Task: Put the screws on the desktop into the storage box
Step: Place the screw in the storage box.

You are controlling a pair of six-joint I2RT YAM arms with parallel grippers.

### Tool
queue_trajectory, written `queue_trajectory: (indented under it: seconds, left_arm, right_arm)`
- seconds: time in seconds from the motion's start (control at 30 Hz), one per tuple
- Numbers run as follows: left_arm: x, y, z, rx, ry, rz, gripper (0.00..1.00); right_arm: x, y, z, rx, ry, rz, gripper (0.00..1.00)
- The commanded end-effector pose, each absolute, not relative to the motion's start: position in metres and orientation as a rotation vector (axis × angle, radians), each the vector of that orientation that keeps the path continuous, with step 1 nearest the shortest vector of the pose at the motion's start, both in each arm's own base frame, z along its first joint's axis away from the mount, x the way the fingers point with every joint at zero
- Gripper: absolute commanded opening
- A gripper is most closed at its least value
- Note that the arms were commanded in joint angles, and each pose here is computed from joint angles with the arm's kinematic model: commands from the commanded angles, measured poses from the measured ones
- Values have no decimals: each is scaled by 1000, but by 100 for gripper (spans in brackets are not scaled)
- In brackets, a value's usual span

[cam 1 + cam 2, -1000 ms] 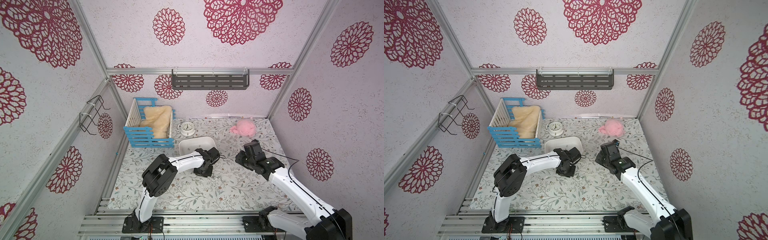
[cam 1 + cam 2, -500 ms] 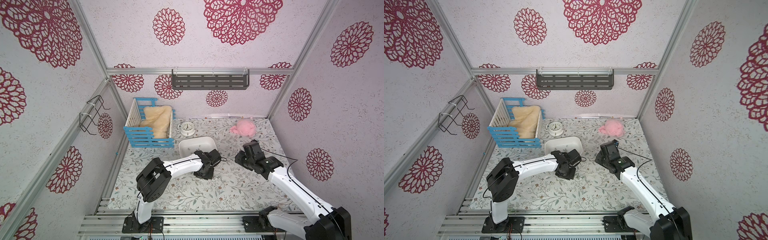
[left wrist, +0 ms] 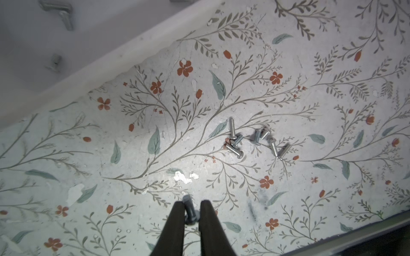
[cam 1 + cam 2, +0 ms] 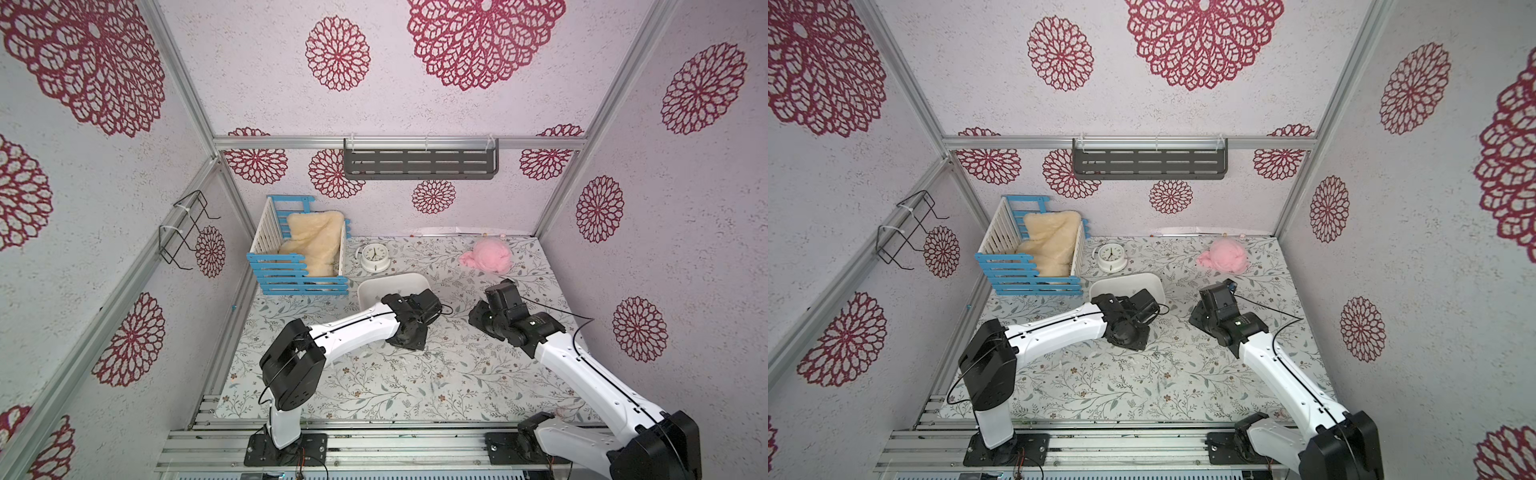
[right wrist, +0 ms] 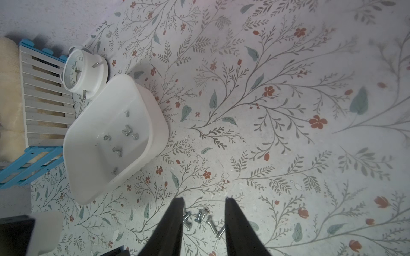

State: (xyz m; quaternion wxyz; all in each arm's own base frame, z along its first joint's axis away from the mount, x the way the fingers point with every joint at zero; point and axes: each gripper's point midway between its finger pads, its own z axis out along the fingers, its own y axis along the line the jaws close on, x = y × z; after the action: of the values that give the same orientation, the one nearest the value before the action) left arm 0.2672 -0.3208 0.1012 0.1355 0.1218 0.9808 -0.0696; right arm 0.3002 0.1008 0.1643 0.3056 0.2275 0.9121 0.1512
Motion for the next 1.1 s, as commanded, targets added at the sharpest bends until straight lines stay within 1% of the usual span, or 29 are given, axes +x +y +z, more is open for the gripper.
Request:
queue_trajectory:
  seconds: [0.0, 0.17, 0.3, 0.4, 0.47, 0.77, 1.07]
  left_arm:
    - [292, -306, 139, 308, 2765, -212, 17]
    - [322, -291, 158, 278, 2731, -191, 18]
    - [346, -283, 159, 261, 2726, -175, 18]
    - [363, -280, 147, 243, 2754, -175, 18]
    - [375, -281, 127, 242, 2788, -150, 18]
    - [420, -269, 91, 158, 2851, -159, 18]
    - [435, -260, 68, 134, 2901, -157, 19]
  right_arm:
    - [308, 103, 181, 610, 2356, 447, 35]
    - [306, 103, 184, 606, 2351, 452, 36]
    - [306, 103, 183, 608, 2354, 453, 36]
    - [306, 104, 184, 606, 2354, 462, 35]
    - [306, 105, 184, 605, 2355, 465, 35]
    - [303, 104, 178, 604, 2368, 457, 36]
    - [303, 105, 181, 602, 2363, 467, 36]
